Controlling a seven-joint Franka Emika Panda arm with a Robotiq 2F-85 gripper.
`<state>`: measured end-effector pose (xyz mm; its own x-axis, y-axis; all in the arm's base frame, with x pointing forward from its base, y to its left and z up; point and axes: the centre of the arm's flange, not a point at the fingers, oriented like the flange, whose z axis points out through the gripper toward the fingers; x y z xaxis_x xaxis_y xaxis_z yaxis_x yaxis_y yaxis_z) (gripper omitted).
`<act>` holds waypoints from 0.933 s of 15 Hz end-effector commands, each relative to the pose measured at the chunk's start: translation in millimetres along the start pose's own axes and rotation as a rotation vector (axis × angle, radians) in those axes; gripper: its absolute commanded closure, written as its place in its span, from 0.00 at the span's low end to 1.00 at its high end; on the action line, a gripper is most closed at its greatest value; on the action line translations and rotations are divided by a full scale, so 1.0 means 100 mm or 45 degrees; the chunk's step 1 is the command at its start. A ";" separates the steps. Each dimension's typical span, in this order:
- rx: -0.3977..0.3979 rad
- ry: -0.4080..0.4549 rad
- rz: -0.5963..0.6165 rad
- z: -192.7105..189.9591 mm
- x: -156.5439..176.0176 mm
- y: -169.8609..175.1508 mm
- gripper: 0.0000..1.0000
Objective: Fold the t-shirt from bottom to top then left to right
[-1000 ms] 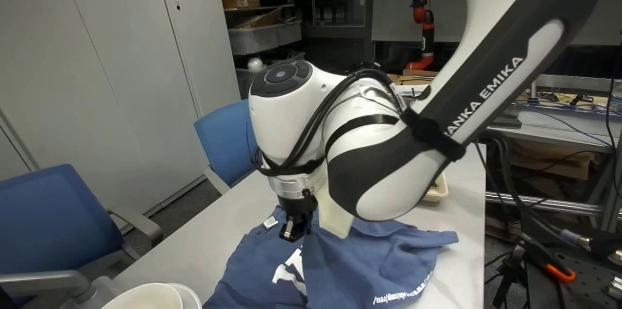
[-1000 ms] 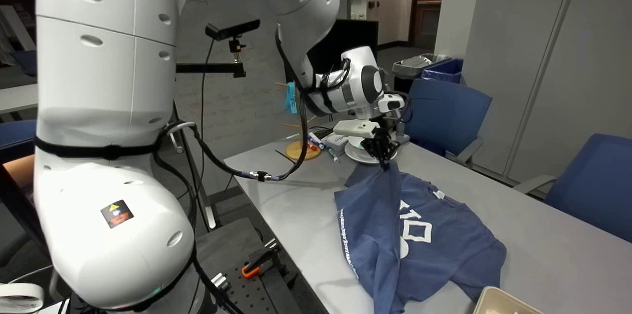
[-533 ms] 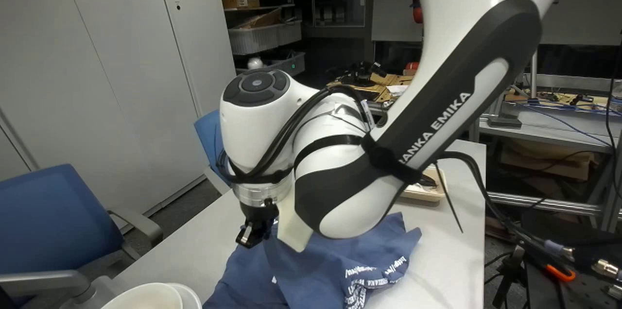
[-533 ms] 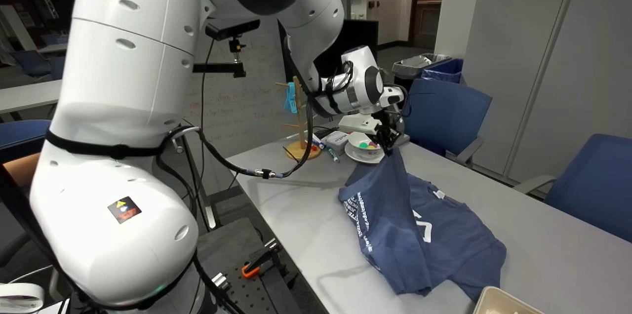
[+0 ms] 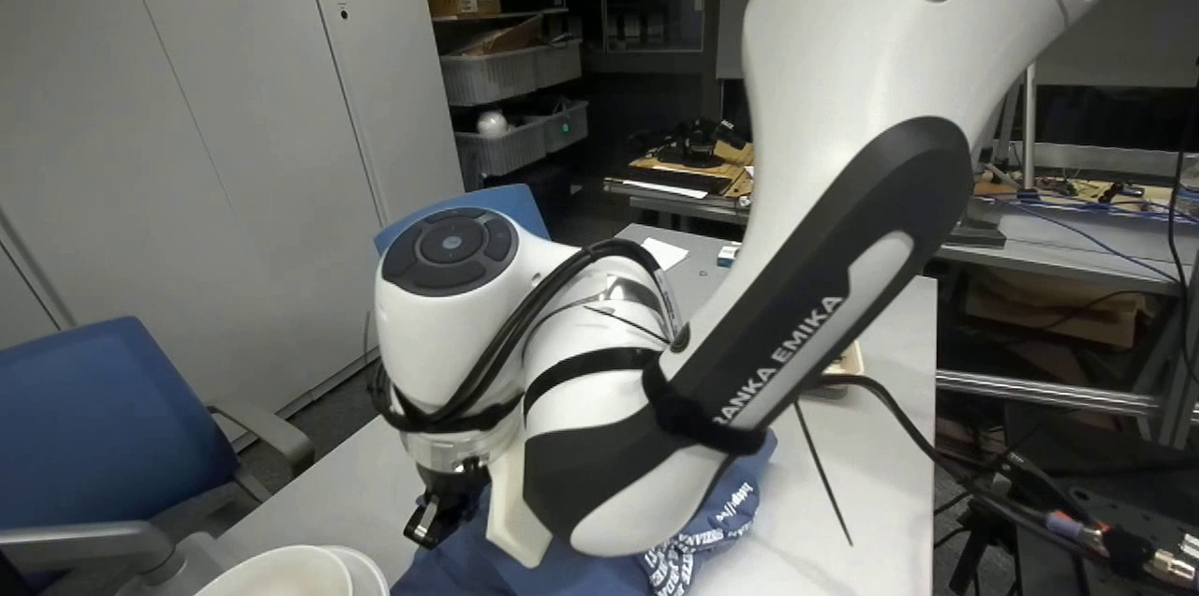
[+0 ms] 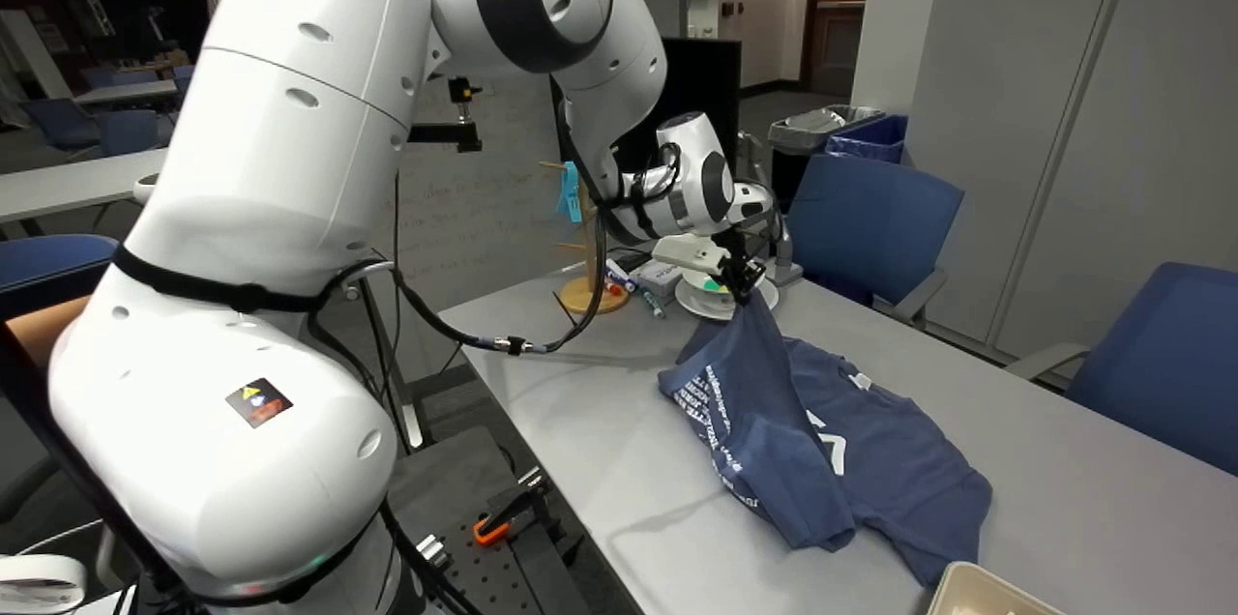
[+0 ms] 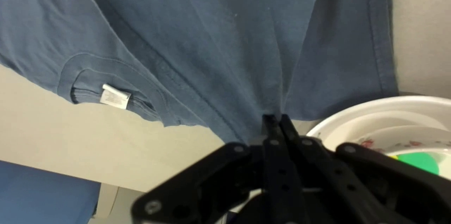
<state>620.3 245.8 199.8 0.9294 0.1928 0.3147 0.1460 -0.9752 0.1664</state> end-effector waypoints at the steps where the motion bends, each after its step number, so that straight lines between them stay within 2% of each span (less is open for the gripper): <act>1: 0.024 0.005 0.032 0.17 0.08 -0.10 0.99; 2: 0.037 -0.014 0.039 0.18 0.06 -0.10 0.72; 4: 0.061 -0.053 0.024 0.14 0.03 -0.06 0.66; 7: 0.078 -0.099 -0.024 -0.02 -0.04 0.07 0.42; 12: 0.250 -0.285 -0.100 -0.36 -0.20 0.46 0.05; 14: 0.302 -0.365 -0.154 -0.52 -0.24 0.66 0.00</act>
<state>607.1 216.7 215.7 0.9607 0.2538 0.1123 0.2542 -0.9671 0.0111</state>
